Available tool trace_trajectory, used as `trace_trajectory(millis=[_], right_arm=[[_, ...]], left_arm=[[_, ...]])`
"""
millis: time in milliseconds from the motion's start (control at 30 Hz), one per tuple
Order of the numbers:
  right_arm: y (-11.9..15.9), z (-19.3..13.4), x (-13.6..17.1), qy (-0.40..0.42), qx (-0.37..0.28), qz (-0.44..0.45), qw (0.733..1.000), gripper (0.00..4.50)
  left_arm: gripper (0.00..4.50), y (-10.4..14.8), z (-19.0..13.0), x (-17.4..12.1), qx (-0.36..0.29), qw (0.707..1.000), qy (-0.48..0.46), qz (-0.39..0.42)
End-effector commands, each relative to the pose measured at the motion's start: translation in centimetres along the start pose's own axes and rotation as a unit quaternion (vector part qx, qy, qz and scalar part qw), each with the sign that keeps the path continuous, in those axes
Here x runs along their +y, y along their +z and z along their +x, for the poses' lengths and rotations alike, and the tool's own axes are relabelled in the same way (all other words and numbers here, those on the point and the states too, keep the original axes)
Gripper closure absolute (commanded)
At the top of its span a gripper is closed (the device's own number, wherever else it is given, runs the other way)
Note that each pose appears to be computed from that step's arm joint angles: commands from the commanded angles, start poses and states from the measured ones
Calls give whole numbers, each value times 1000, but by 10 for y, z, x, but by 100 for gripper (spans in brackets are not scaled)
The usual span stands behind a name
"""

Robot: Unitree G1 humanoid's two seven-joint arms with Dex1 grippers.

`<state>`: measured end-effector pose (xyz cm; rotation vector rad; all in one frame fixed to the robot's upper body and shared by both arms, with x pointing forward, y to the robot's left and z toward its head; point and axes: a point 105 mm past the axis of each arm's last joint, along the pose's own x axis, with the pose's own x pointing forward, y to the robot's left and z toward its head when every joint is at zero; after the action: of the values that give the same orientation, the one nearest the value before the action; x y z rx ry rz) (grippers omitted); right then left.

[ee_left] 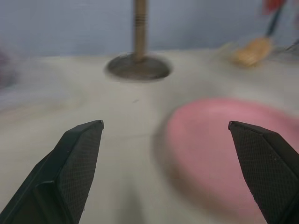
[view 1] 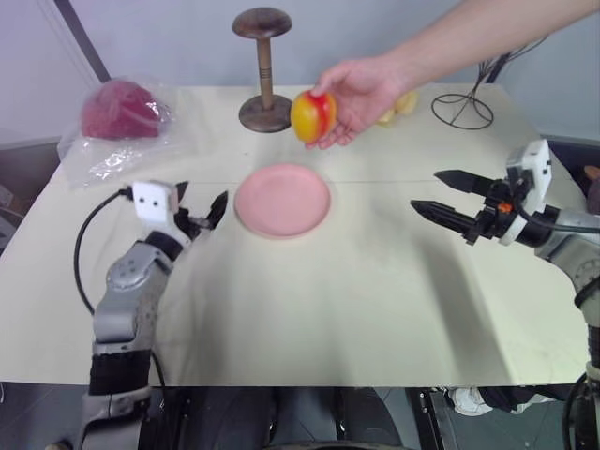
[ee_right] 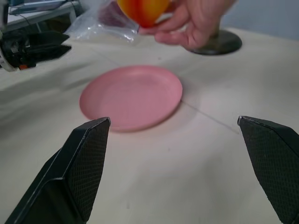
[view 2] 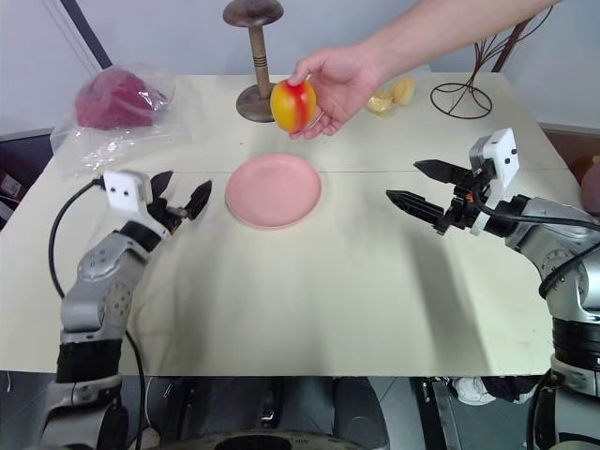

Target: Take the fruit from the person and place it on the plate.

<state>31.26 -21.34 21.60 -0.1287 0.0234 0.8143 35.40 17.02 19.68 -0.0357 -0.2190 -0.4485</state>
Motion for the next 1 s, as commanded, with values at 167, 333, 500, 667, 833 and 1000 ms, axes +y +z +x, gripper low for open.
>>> trace_trajectory(millis=[167, 333, 500, 667, 833, 1000], right_arm=[[7, 8, 5, -2, -20, -23, 1000, 4], [8, 9, 8, -6, -25, -26, 999, 4], [11, 8, 12, -9, -29, -31, 999, 4], [12, 8, 13, -14, -32, -32, 999, 4], [13, 8, 10, -24, -35, -34, 999, 4], [13, 9, 8, -26, -38, -33, 998, 0]], left_arm=[[0, 46, 51, -39, -45, 992, -117, 13], [0, 53, 83, -54, -55, 990, -133, 11], [0, 61, 100, -78, -73, 982, -175, 1], [0, 64, 104, -90, -81, 977, -197, -3], [0, 66, 106, -94, -84, 976, -200, -8], [119, 67, 104, -97, -86, 975, -205, -7]])
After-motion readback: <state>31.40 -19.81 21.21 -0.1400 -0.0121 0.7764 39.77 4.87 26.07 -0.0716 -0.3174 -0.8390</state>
